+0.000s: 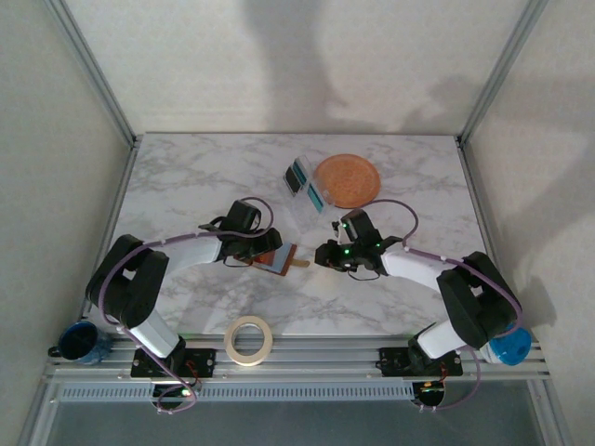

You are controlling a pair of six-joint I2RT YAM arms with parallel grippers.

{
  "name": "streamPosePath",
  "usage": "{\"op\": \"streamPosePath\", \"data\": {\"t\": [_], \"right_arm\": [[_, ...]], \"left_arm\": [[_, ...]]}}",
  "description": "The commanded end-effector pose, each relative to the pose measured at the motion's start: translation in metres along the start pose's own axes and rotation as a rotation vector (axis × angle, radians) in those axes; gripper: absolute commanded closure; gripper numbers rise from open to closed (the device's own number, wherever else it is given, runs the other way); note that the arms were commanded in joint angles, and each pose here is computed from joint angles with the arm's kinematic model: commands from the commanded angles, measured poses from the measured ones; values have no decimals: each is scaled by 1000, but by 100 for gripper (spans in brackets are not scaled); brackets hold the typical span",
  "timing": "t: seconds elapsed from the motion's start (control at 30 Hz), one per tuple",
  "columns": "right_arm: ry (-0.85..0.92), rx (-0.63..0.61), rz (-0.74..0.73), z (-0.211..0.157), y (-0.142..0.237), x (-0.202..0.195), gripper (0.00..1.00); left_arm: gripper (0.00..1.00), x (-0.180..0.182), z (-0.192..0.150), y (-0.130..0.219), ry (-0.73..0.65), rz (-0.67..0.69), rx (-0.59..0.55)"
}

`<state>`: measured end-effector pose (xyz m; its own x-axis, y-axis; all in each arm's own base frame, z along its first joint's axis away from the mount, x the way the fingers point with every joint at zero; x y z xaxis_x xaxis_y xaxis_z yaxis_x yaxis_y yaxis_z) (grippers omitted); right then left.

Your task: Put the credit cards into the card holder

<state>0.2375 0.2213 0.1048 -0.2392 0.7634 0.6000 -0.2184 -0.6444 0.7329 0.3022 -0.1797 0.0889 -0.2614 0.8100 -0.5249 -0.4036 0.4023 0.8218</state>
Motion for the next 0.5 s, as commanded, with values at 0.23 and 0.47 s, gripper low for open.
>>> {"op": "streamPosePath", "data": {"t": [0.23,0.47], "right_arm": [[106,-20,-45,9,1,30,68],[115,-4,-86,10,-12,39,57]], "left_arm": [[26,9,32,20,38,158,-130],[26,19,46,27,37,165,-152]]}}
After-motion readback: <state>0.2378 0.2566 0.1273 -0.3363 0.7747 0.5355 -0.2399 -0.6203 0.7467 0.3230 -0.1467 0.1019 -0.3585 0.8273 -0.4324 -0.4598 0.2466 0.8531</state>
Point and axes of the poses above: each hand's point on the last joint's axis, 136 mm out from that joint toward the fingers, its own y axis back along the fingers, its own x axis along the line the jaws close on, z = x × y, the point moved 6 cm from there along y, back along the fingers, and after that the axes turned 7 degrees about y, right-handed, at the moved point
